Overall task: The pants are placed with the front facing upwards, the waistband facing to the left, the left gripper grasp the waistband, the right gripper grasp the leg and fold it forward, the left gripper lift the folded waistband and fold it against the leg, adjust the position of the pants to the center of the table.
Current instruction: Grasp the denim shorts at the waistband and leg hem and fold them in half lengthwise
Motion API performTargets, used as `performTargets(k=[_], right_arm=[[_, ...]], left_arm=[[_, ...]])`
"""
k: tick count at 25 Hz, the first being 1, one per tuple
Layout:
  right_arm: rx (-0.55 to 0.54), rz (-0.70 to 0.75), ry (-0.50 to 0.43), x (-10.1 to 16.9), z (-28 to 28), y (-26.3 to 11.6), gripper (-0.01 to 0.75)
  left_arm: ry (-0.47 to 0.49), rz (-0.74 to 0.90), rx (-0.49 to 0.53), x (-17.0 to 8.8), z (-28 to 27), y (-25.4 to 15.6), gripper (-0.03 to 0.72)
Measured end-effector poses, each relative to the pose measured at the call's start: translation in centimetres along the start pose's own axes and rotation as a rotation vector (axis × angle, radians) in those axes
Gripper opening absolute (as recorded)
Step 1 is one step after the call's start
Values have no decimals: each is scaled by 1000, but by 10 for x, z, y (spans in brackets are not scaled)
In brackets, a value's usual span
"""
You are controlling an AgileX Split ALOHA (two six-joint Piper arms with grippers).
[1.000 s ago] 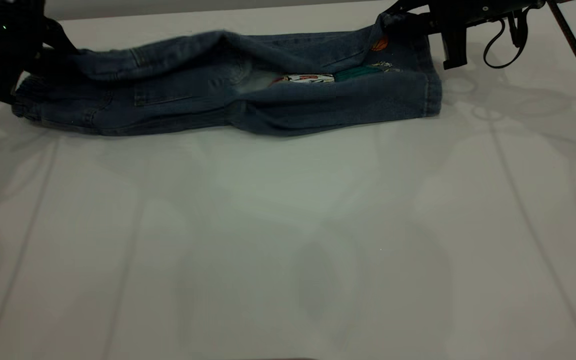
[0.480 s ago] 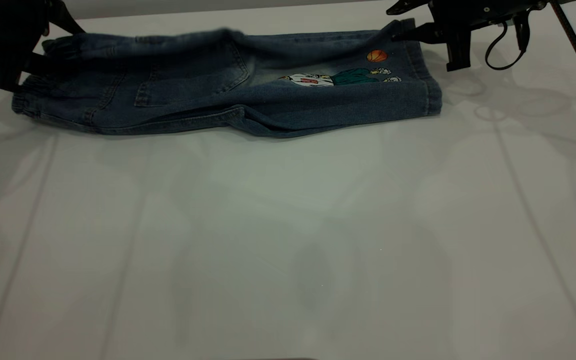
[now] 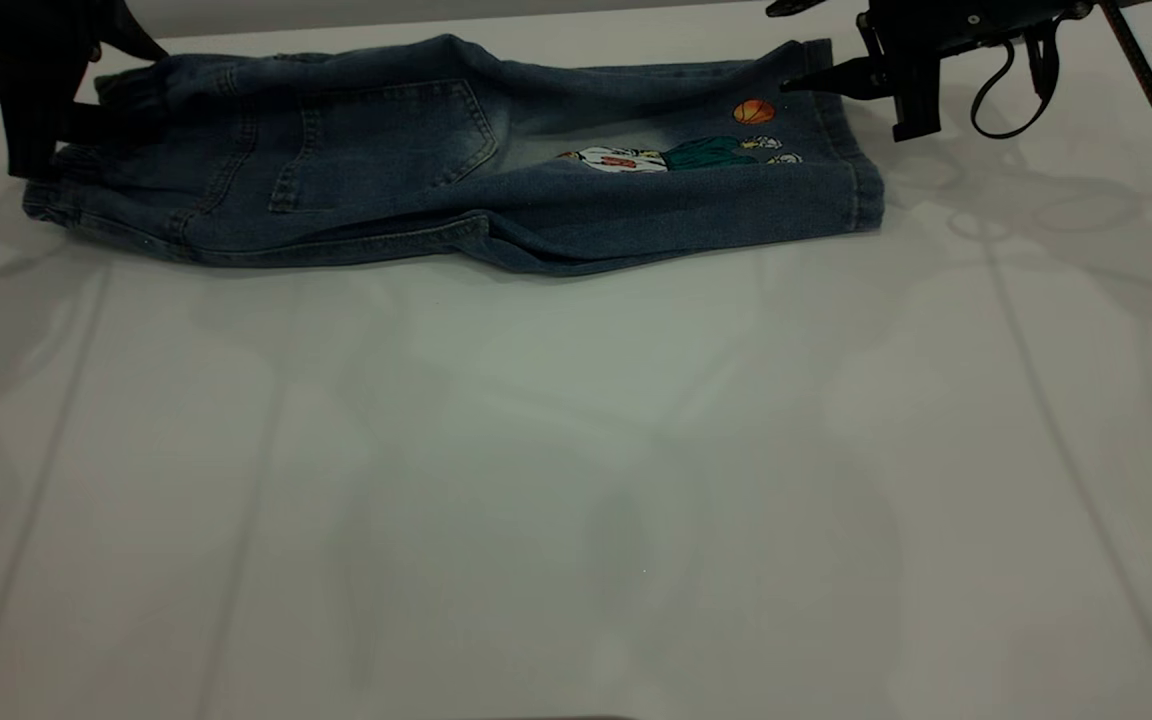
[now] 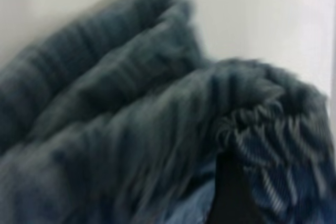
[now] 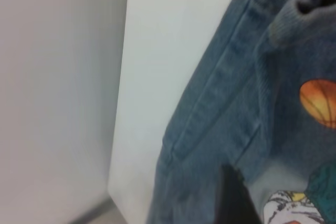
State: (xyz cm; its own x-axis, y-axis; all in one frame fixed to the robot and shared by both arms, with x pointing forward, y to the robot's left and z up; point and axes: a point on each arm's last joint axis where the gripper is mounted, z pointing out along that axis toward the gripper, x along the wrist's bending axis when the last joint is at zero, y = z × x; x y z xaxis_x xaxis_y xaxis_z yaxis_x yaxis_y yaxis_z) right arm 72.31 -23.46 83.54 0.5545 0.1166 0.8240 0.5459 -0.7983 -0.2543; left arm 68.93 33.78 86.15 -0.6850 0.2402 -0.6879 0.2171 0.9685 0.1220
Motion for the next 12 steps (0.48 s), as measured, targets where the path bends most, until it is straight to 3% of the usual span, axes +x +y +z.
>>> performTargets(k=[5,9,12], right_arm=[[38,-81,18,2,0,-4,348],[65,-93,31,3,0,-6,348],[104,-137,53,4,-1,-10,348]], left_arm=[[-96,198,75,-19,-2,-4,435],[-149,267,140,-24,-3,-10,471],[-202,346,236,-27,-6,-20,482]])
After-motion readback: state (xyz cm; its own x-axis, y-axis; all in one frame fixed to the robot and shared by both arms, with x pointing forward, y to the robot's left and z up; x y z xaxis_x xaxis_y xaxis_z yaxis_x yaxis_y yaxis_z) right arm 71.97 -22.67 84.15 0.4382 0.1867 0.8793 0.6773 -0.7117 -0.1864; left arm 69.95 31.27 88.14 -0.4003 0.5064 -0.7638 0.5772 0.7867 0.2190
